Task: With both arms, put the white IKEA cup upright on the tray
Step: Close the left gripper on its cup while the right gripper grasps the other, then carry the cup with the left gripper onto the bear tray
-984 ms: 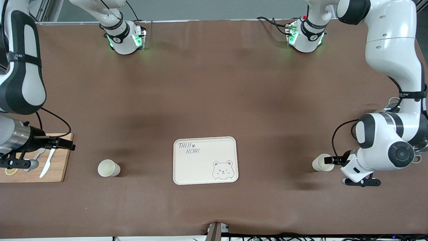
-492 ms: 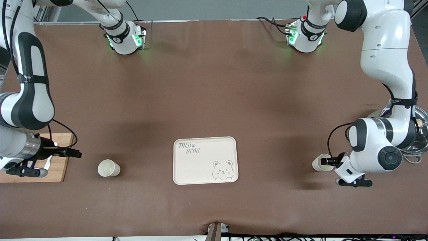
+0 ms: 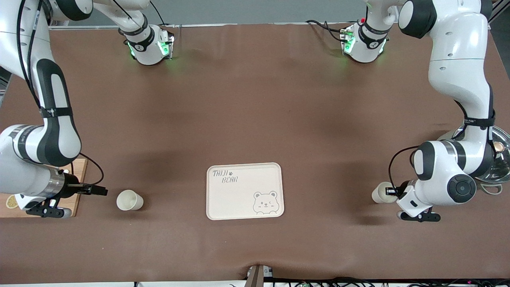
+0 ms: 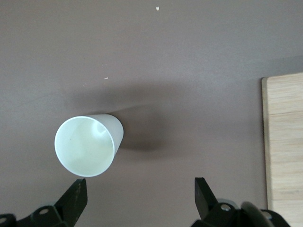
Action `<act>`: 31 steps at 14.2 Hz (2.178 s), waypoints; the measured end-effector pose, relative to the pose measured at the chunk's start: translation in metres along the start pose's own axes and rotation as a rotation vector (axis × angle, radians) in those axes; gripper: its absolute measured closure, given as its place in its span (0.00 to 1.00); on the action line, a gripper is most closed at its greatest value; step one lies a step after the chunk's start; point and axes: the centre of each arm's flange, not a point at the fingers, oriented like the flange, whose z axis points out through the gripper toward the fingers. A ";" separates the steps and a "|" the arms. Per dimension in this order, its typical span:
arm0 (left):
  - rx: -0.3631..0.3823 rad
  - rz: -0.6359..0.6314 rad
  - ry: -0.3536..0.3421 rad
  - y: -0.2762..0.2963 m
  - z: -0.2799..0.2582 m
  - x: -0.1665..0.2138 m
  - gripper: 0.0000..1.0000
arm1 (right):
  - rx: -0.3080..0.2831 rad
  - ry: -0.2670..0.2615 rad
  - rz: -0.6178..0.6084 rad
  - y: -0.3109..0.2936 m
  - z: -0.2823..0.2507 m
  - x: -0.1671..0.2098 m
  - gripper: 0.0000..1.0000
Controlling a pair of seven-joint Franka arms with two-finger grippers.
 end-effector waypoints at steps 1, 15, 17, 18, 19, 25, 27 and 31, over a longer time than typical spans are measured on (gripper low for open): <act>0.000 0.001 0.003 0.001 -0.002 0.000 0.96 | 0.001 0.009 -0.002 -0.002 0.005 0.002 0.00; -0.107 -0.060 0.069 0.074 -0.055 0.001 0.96 | -0.001 -0.003 -0.021 -0.016 0.067 0.006 0.00; -0.111 -0.119 0.059 0.120 -0.056 -0.004 0.96 | -0.002 0.011 -0.020 -0.016 0.072 0.008 0.00; -0.111 -0.148 0.055 0.151 -0.056 -0.009 0.96 | -0.002 0.011 -0.021 -0.016 0.076 0.008 0.00; -0.110 -0.174 0.052 0.181 -0.057 -0.014 0.96 | -0.003 0.008 -0.022 -0.017 0.080 0.008 0.00; -0.126 -0.330 0.066 0.311 -0.075 -0.049 0.96 | -0.004 0.031 -0.030 -0.023 0.085 0.010 0.00; -0.135 -0.385 0.066 0.345 -0.077 -0.061 0.96 | -0.004 0.032 -0.030 -0.022 0.087 0.010 0.00; -0.177 -0.461 0.056 0.393 -0.063 -0.078 0.96 | -0.004 0.027 -0.029 -0.022 0.091 0.010 0.00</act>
